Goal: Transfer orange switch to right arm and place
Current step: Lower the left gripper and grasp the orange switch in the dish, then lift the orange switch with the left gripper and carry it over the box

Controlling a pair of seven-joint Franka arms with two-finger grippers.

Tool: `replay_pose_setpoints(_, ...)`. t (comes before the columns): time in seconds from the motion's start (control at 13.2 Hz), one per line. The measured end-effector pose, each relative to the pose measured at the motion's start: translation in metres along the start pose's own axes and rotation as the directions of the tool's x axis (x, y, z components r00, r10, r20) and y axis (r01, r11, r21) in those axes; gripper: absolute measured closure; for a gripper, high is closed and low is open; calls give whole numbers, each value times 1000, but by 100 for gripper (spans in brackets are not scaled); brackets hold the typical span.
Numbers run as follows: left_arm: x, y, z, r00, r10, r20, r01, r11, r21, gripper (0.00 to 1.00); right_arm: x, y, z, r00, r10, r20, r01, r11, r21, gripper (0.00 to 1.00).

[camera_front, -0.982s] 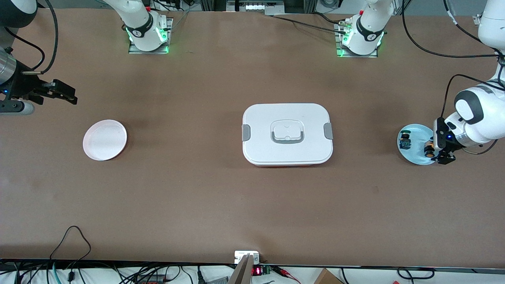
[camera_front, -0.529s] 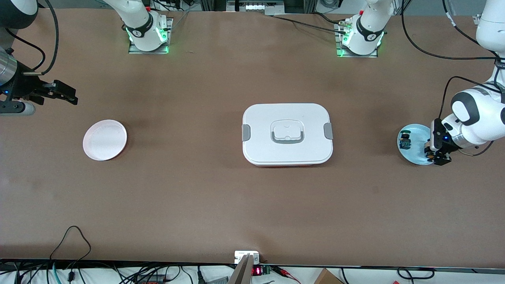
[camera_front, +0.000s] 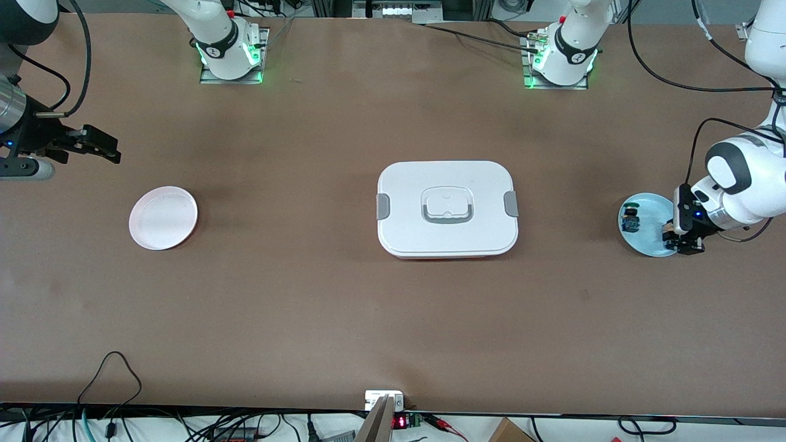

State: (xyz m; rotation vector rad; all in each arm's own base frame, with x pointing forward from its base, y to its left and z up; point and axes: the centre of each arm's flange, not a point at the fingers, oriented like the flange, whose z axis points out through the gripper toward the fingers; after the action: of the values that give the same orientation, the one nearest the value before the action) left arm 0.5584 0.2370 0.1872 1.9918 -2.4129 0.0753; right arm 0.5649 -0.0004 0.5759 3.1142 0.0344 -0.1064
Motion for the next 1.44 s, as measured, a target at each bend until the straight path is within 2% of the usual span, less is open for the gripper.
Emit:
replay_pose_setpoints(0.15, 1, -2, 0, 1000, -1, -3, 1, 1000, 3, 27, 0, 0, 1, 1000, 0, 2, 0, 1000, 0, 0)
replay_pose_setpoints(0.3, 8, -9, -3, 999, -15, -46, 14, 1000, -7, 27, 2, 0, 3, 1000, 0, 6, 0, 1000, -1, 0)
replay_pose_setpoints(0.6, 6, -36, -49, 968, -89, -233, 71, 994, -84, 27, 2, 0, 2, 1000, 0, 3, 0, 1000, 0, 0)
replay_pose_setpoints(0.76, 20, -57, -84, 921, -104, -375, 72, 992, -100, 27, 2, -2, 2, 1000, -1, 3, 1, 1000, 0, 0)
replay_pose_setpoints(0.83, 33, -67, -100, 884, -106, -455, 67, 993, -102, 27, 2, -3, 2, 1000, -2, 3, 2, 1000, 0, 0)
replay_pose_setpoints(0.98, 68, -80, -122, 782, -131, -609, 51, 988, -146, 27, 2, -2, 2, 1000, 0, 3, 0, 1000, 0, 0)
replay_pose_setpoints(1.06, 91, -83, -126, 715, -160, -680, 38, 981, -190, 27, 2, -2, 2, 1000, 1, 3, -1, 1000, 0, 0)
replay_pose_setpoints(1.21, 156, -99, -124, 547, -184, -817, -31, 970, -240, 27, 2, 0, 2, 1000, 4, 4, -4, 1000, 0, 0)
replay_pose_setpoints(1.36, 240, -129, -121, 391, -187, -901, -76, 969, -234, 27, 2, 5, 1, 1000, 14, 2, -14, 1000, 0, 0)
replay_pose_setpoints(1.44, 282, -141, -124, 332, -197, -923, -88, 967, -238, 27, 2, 7, 0, 1000, 16, 2, -16, 1000, 1, 0)
